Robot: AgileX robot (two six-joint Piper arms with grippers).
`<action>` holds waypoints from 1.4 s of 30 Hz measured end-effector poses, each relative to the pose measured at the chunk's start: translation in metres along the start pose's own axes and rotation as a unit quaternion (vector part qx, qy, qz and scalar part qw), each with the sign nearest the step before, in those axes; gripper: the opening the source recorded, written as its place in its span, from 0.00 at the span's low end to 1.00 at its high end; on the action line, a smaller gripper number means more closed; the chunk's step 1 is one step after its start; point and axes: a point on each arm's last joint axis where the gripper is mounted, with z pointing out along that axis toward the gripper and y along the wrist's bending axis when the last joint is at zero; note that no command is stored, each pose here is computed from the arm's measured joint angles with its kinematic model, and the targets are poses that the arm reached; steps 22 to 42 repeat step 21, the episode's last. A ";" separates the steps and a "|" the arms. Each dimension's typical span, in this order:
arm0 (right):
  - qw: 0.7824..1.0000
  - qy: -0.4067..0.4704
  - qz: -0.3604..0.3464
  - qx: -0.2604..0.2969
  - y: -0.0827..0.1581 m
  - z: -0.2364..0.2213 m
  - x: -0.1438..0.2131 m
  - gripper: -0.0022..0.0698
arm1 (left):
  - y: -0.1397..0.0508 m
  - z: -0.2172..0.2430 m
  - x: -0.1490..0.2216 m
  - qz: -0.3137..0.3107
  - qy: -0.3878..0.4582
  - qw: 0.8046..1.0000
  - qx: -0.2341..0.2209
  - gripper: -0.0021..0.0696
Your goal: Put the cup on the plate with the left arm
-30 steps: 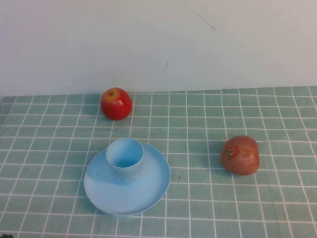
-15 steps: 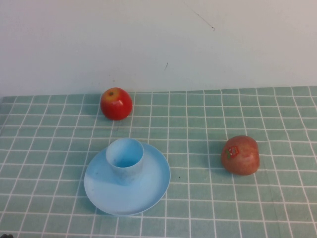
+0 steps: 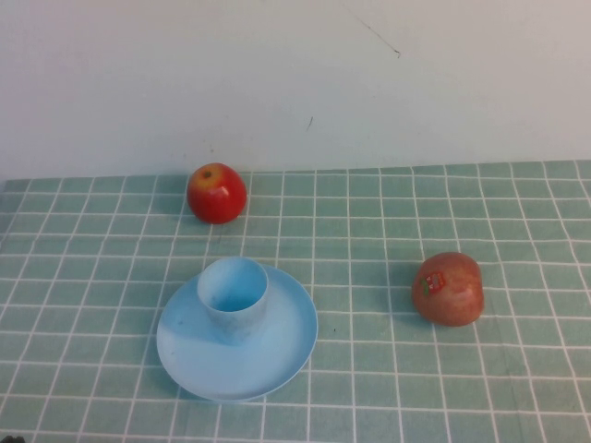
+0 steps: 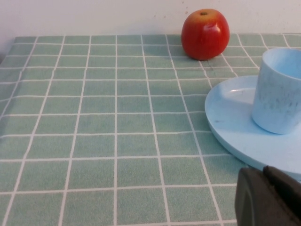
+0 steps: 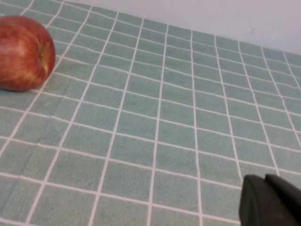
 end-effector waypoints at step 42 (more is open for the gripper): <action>1.000 0.000 0.000 0.000 0.000 0.000 0.000 0.03 | 0.000 0.000 0.000 0.010 0.000 1.000 0.000 0.03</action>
